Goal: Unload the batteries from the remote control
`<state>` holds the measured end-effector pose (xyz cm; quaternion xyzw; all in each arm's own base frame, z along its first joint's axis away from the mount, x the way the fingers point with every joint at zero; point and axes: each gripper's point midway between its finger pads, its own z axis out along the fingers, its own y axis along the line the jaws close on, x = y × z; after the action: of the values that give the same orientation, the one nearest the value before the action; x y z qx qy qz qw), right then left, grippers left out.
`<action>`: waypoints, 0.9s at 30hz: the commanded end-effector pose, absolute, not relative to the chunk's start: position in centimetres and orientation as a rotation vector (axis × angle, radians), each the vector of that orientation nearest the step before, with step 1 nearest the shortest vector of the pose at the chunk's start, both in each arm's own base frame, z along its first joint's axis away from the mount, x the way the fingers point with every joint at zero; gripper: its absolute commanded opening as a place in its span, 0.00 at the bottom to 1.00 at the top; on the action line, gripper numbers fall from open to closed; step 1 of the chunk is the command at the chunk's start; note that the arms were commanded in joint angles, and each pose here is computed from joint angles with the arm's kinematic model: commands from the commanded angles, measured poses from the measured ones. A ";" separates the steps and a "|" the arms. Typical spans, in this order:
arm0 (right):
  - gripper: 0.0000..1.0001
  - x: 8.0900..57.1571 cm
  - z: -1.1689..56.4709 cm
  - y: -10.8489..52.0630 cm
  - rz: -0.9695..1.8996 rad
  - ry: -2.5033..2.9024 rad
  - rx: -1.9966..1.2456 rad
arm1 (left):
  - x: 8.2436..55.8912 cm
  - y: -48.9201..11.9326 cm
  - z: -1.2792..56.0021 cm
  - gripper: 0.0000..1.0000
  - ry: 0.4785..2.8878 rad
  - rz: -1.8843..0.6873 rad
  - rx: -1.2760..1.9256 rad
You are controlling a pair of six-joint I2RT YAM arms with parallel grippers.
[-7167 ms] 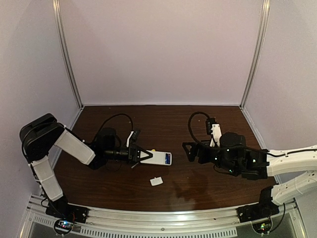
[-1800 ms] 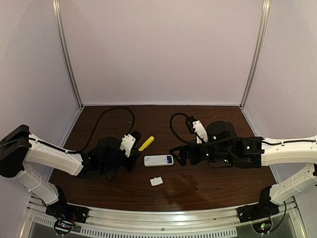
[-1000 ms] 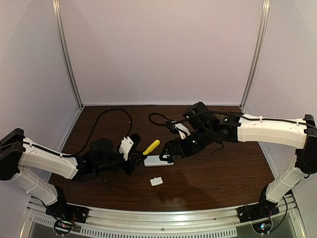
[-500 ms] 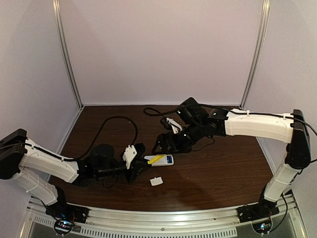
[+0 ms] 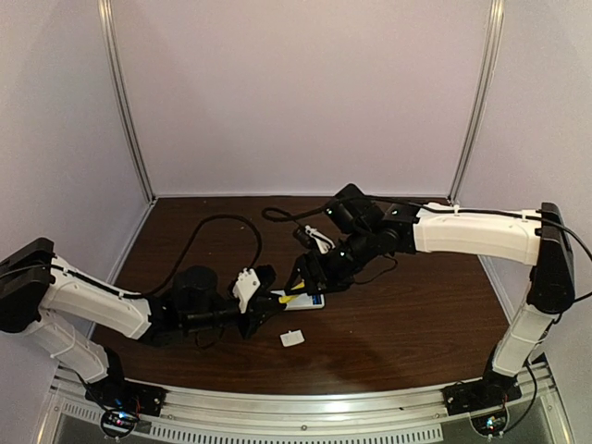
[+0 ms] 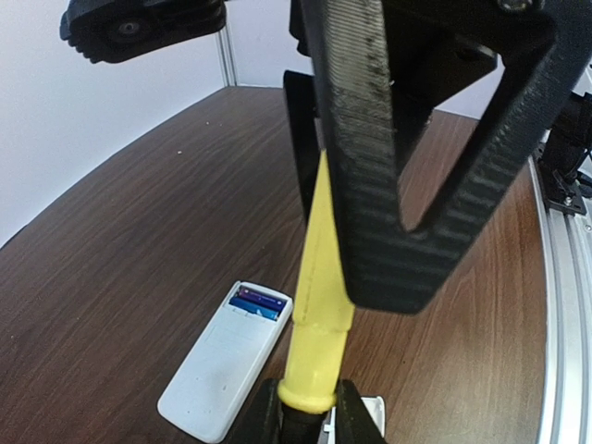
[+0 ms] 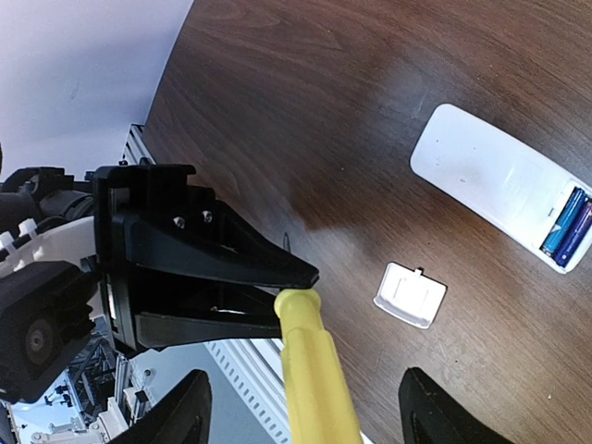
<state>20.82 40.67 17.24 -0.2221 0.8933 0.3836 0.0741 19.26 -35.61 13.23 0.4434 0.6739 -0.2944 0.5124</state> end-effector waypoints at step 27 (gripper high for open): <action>0.47 21.6 17.2 42.1 1.189 2.684 -0.687 | 20.5 -36.5 14.9 0.00 1.576 -0.624 1.016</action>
<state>20.72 41.50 16.95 -0.2345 0.8895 0.3880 0.0565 20.26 -35.89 13.46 0.4347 0.6784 -0.2623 0.5310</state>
